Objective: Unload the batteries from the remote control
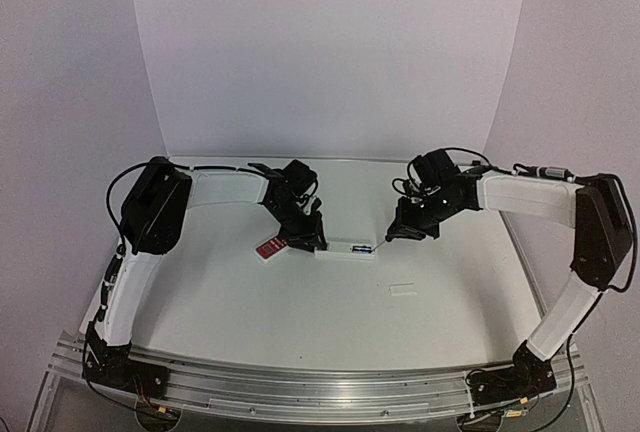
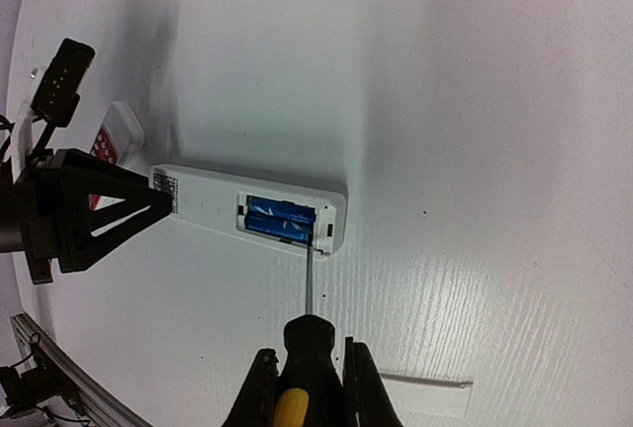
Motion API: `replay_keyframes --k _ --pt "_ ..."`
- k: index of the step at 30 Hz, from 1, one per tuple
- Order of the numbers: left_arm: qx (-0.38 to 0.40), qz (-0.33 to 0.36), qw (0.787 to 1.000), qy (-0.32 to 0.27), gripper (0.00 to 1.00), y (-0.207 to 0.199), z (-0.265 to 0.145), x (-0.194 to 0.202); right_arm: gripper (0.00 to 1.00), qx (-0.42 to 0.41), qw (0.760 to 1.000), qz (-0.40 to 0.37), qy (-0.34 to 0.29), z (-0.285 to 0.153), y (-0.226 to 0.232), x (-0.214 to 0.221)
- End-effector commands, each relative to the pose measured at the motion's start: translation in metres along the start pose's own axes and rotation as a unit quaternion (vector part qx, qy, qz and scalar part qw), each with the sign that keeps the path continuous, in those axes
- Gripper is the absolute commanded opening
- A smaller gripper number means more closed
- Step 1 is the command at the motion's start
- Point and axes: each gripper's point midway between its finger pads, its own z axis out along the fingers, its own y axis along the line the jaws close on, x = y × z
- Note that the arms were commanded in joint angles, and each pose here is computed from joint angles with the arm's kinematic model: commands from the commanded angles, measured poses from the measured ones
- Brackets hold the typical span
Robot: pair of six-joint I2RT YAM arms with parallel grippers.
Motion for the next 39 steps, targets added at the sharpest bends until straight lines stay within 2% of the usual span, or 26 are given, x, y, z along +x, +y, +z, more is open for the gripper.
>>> replay_keyframes --k 1,6,16,23,29,39 --pt "-0.054 -0.012 0.997 0.049 0.31 0.030 0.036 0.032 0.00 0.007 0.999 0.019 0.029 0.021 -0.002 0.014" --pt "-0.047 -0.016 0.997 0.055 0.28 0.030 0.039 0.037 0.00 0.000 0.998 0.052 0.040 0.030 -0.008 0.025" --pt "-0.043 -0.016 0.997 0.067 0.26 0.033 0.045 0.043 0.00 -0.128 0.982 0.135 0.024 0.044 0.004 0.021" --pt "-0.046 -0.014 0.996 0.075 0.25 0.038 0.049 0.048 0.00 -0.196 0.969 0.150 -0.010 0.042 0.016 0.009" --pt "-0.057 -0.011 0.995 0.079 0.25 0.044 0.050 0.052 0.00 -0.297 0.942 0.149 -0.036 0.029 0.045 -0.008" --pt "-0.064 -0.010 0.995 0.079 0.24 0.047 0.053 0.051 0.00 -0.354 0.922 0.153 -0.020 0.016 0.065 -0.010"
